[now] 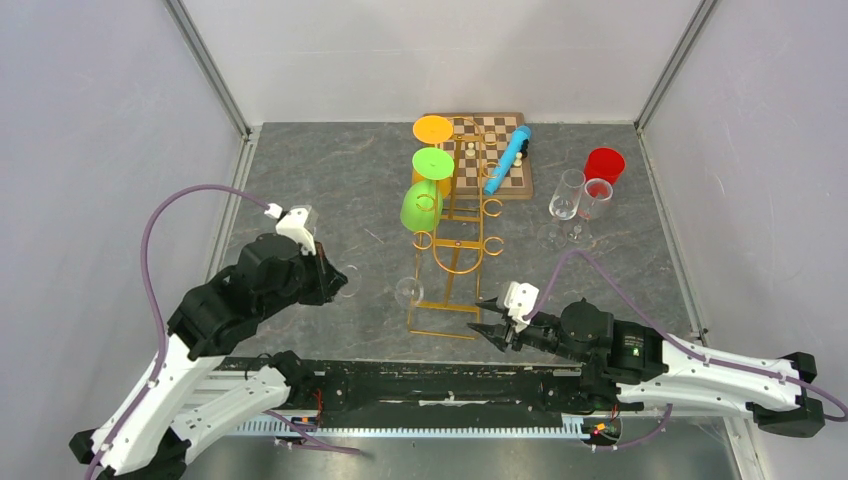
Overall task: Take the wine glass off the wine glass rack
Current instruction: Place the wine glass at the center of the board.
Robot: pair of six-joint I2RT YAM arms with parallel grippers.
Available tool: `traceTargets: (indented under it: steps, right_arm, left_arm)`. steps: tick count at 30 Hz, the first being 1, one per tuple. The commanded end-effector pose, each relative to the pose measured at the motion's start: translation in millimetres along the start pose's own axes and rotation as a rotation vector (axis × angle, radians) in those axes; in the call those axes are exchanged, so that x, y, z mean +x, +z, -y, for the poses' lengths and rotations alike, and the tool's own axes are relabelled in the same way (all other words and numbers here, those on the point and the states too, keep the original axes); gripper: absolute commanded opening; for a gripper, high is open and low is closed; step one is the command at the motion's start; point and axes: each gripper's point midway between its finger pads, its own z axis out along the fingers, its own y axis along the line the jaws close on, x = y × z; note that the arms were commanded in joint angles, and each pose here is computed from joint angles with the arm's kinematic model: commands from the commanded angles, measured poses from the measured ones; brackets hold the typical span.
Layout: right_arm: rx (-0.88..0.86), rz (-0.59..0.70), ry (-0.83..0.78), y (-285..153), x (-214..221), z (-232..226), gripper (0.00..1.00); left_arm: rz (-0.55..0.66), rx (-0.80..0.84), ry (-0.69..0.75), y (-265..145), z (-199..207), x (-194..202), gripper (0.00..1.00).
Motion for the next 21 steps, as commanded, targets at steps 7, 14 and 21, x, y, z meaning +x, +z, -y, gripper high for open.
traceTargets:
  steps: [7,14,21]
  right_arm:
    - [0.010,0.049,0.015,3.0,-19.7,1.7,0.45]
    - [-0.009,0.056,0.017,10.6,-11.6,-4.1,0.46]
    - [0.001,0.070,0.038,16.4,-6.6,-4.8,0.47]
  left_arm:
    - [0.157,-0.224,0.114,4.0,-18.7,-64.6,0.02]
    - [0.143,-0.272,0.168,33.0,-12.0,-83.1,0.02]
    - [0.138,-0.295,0.200,64.0,-8.2,-106.4,0.02]
